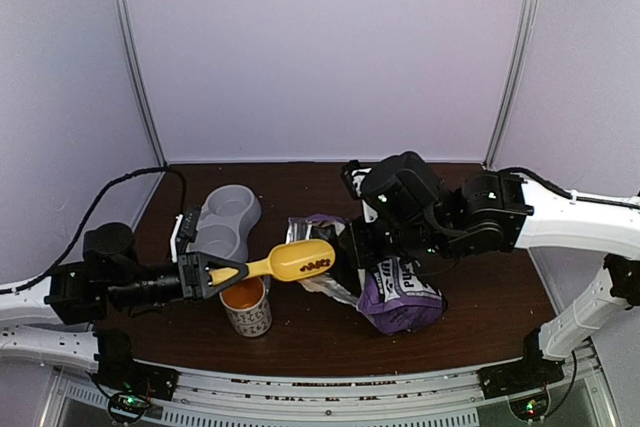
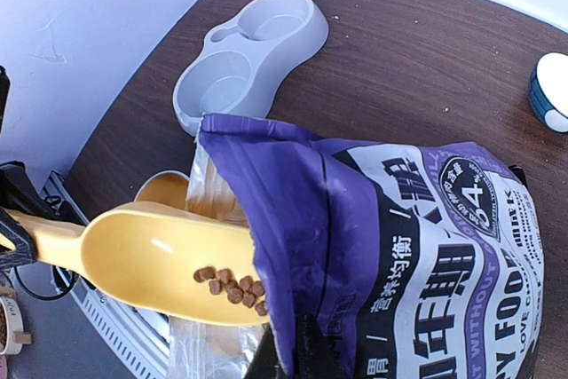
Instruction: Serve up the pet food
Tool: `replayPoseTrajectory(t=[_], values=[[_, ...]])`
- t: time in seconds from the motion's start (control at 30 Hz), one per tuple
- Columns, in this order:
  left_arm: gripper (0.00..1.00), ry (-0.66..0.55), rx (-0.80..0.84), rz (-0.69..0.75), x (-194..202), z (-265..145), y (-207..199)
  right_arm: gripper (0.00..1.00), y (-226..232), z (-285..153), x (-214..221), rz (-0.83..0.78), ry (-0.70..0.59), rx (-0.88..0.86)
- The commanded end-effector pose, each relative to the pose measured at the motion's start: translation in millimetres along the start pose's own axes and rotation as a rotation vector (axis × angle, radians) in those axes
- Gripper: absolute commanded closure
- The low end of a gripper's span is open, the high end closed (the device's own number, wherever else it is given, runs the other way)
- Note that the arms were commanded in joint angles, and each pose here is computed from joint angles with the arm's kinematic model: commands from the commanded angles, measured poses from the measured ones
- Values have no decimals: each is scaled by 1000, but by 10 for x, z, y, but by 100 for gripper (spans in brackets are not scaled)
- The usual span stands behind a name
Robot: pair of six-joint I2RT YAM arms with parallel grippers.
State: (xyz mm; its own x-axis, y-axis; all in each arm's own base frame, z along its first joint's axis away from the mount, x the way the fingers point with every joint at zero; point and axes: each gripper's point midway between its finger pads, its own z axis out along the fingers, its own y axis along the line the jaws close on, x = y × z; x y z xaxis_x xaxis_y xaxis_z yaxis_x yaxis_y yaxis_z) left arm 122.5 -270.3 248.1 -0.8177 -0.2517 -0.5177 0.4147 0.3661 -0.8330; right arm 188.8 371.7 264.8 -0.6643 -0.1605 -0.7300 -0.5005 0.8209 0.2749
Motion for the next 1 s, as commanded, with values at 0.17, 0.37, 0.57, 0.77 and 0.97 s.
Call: replayPoseTrajectory(t=[0.17, 0.37, 0.57, 0.77, 0.97], values=[[100, 80, -258, 204, -287, 408, 136, 100, -23, -15, -115, 38, -46, -1], [100, 188, -587, 410, -441, 895, 506, 100, 53, -5, -112, 43, -41, -35], [100, 282, -800, 511, -191, 1415, 1164, 100, 119, -33, -153, 54, -56, -65], [100, 450, -634, 516, 408, 2003, 1039, 100, 76, -68, -161, 55, -67, -56], [100, 498, -190, 322, 872, 2147, 540, 100, -9, -71, -117, 63, -66, -42]])
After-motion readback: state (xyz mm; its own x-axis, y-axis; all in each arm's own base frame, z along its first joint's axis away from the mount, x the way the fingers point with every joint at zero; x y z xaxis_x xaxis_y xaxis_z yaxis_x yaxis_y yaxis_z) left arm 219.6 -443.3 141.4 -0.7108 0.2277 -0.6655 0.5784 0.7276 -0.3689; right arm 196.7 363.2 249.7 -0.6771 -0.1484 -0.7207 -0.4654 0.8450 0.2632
